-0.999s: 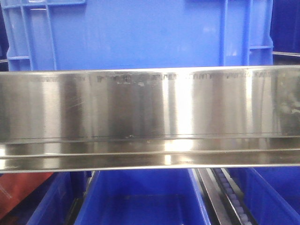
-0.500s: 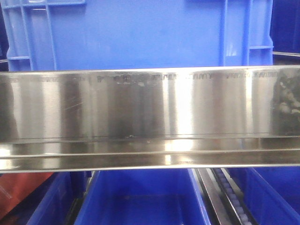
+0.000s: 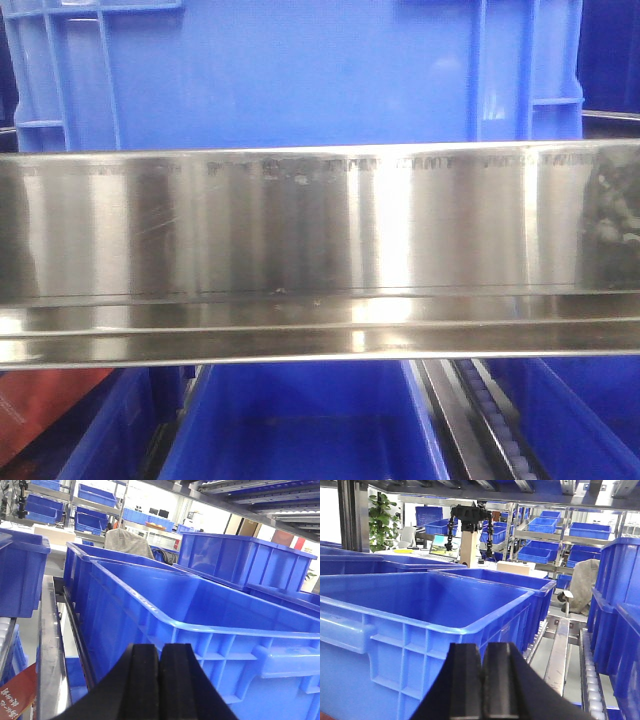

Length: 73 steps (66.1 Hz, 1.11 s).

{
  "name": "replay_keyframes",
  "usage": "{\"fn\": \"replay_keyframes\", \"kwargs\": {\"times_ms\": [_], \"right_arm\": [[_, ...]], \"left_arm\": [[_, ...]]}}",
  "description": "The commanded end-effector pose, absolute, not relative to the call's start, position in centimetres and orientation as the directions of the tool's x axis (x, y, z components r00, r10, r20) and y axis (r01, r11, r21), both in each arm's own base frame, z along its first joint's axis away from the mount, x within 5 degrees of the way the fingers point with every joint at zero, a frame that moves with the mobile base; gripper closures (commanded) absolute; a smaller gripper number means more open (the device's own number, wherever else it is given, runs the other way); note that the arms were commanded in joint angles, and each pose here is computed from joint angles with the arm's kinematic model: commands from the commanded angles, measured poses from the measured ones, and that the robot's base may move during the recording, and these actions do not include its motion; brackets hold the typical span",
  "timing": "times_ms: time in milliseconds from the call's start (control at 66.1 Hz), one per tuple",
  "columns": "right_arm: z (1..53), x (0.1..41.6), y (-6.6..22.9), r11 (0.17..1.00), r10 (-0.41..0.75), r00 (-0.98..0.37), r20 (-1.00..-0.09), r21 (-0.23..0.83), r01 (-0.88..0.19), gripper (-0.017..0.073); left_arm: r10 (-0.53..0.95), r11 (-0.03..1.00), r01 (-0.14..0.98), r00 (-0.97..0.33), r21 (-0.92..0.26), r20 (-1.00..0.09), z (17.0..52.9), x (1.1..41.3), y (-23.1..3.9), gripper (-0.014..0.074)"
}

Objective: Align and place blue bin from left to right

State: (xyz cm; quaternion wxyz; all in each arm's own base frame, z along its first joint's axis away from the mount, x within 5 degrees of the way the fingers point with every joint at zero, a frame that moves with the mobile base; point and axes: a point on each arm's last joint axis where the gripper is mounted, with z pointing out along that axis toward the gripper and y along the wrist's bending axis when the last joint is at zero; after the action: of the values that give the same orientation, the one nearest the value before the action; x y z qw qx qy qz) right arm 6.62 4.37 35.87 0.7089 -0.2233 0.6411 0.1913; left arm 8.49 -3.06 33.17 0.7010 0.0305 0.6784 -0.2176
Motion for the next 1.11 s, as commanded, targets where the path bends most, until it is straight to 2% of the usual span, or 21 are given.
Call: {"fn": "replay_keyframes", "kwargs": {"times_ms": [0, 91, 167, 242, 424, 636, 802, 1090], "right_arm": [[36.0, 6.4, 4.3, 0.826, -0.015, 0.127, -0.992, -0.084, -0.557, 0.0638], [35.5, 6.0, 4.1, 0.817, 0.018, 0.137, -0.99, -0.064, -0.573, 0.0638], [34.1, 5.7, 3.7, 0.827, -0.068, 0.175, -0.982, -0.154, -0.541, 0.0638], [32.8, 5.5, 3.3, 0.849, -0.1, 0.189, -0.977, -0.182, -0.496, 0.0638], [29.9, 5.6, 2.1, 0.933, -0.091, 0.142, -0.986, -0.135, -0.335, 0.0638], [26.8, 5.4, 1.2, 0.97, -0.106, 0.106, -0.989, -0.126, -0.209, 0.0638], [25.1, 4.7, 1.0, 0.972, -0.101, 0.131, -0.986, -0.125, -0.197, 0.0638], [22.2, 5.3, 1.1, 0.973, -0.088, 0.06, -0.994, -0.098, -0.208, 0.0638]], "left_arm": [[-0.266, 0.899, 0.364, 0.011, -0.244, -0.964, 33.4, 8.4, -3.1, 0.0705], [-0.266, 0.899, 0.364, 0.011, -0.244, -0.964, 33.4, 8.4, -3.1, 0.0705], [-0.266, 0.899, 0.364, 0.011, -0.244, -0.964, 33.4, 8.4, -3.1, 0.0705], [-0.266, 0.899, 0.364, 0.011, -0.244, -0.964, 33.4, 8.4, -3.1, 0.0705], [-0.266, 0.899, 0.364, 0.011, -0.244, -0.964, 33.4, 8.4, -3.1, 0.0705], [-0.266, 0.899, 0.364, 0.011, -0.244, -0.964, 33.4, 8.4, -3.1, 0.0705], [-0.266, 0.899, 0.364, 0.011, -0.244, -0.964, 33.4, 8.4, -3.1, 0.0705], [-0.267, 0.898, 0.366, 0.015, -0.244, -0.963, 33.5, 8.4, -3.1, 0.0705]]}}
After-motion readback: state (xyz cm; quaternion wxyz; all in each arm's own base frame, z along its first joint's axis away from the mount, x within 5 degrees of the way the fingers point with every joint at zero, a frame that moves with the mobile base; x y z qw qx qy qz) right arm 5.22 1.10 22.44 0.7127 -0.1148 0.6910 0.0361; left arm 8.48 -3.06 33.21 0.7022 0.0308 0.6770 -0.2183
